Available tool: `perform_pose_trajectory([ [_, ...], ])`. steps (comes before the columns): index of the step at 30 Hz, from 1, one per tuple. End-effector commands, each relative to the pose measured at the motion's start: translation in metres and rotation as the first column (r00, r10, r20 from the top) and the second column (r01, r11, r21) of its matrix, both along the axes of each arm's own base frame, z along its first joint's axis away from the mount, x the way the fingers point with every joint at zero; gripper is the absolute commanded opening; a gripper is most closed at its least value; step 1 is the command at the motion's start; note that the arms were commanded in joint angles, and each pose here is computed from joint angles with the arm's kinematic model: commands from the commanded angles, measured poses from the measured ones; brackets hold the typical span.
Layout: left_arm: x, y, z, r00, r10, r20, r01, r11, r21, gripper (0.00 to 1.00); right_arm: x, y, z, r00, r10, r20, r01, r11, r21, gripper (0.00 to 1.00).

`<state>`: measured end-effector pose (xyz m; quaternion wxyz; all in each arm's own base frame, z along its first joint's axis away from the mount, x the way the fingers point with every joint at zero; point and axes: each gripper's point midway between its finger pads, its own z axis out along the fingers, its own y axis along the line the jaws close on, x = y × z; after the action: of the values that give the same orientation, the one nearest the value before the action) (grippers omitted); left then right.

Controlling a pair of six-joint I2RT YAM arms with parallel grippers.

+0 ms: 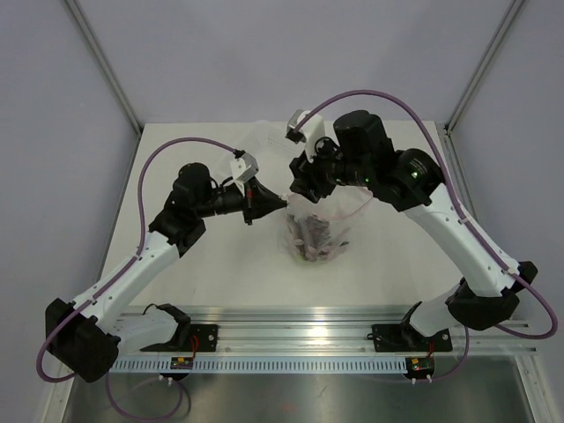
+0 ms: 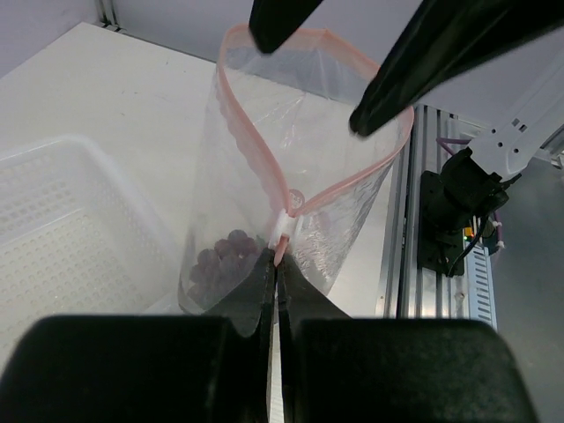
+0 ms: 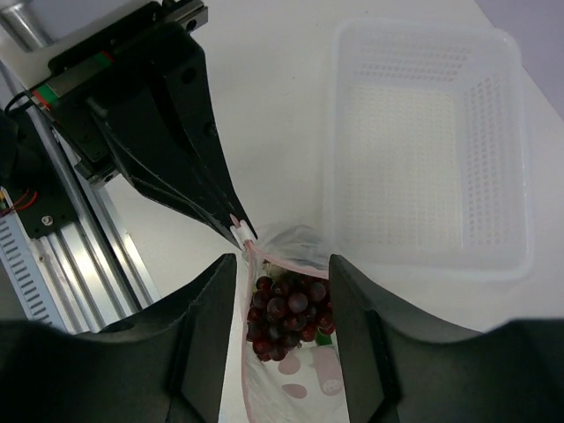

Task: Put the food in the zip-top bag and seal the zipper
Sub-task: Zip the zipper food storage bag at the center of the board.

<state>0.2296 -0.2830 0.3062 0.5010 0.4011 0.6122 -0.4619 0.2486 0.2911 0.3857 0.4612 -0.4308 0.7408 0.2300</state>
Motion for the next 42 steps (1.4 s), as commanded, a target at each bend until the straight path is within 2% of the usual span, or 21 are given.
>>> perform_pose_trajectory([
  [1, 0.003, -0.002, 0.03, 0.996, -0.01, 0.084, 0.016, 0.998, -0.067, 0.0, 0.002, 0.019, -0.003, 0.991, 0.116, 0.072, -0.115, 0.993, -0.025, 0.53],
  [7, 0.002, 0.0, 0.031, 0.997, -0.02, 0.08, 0.027, 0.996, -0.081, 0.0, 0.001, 0.028, -0.02, 0.977, 0.186, 0.106, -0.184, 0.983, -0.029, 0.54],
  [12, 0.0, 0.0, 0.032, 0.996, -0.031, 0.079, 0.038, 0.995, -0.088, 0.0, 0.0, 0.034, -0.032, 0.975, 0.214, 0.066, -0.212, 0.976, -0.04, 0.52],
  [22, -0.002, 0.001, 0.031, 0.997, -0.034, 0.074, 0.041, 0.995, -0.088, 0.0, -0.004, 0.037, -0.03, 0.974, 0.22, 0.052, -0.22, 0.975, -0.012, 0.29],
  [26, -0.002, 0.002, 0.031, 0.997, -0.033, 0.071, 0.039, 0.995, -0.089, 0.0, -0.005, 0.037, -0.032, 0.974, 0.223, 0.038, -0.222, 0.975, -0.016, 0.16],
  [27, -0.002, 0.002, 0.031, 0.997, -0.034, 0.071, 0.04, 0.995, -0.088, 0.0, -0.005, 0.036, -0.031, 0.974, 0.221, 0.041, -0.22, 0.975, -0.013, 0.08],
  [29, -0.001, 0.003, 0.03, 0.997, -0.03, 0.071, 0.036, 0.996, -0.086, 0.0, -0.006, 0.034, -0.034, 0.976, 0.214, 0.041, -0.214, 0.977, -0.018, 0.03],
  [35, 0.001, 0.016, 0.029, 0.996, 0.012, 0.087, -0.005, 0.997, -0.083, 0.0, -0.004, 0.012, -0.034, 0.986, 0.136, 0.093, -0.133, 0.991, -0.033, 0.02],
  [42, 0.008, 0.027, 0.029, 0.996, 0.038, 0.085, -0.031, 0.996, -0.084, 0.0, -0.008, -0.004, -0.043, 0.992, 0.093, 0.086, -0.089, 0.995, -0.044, 0.02],
])
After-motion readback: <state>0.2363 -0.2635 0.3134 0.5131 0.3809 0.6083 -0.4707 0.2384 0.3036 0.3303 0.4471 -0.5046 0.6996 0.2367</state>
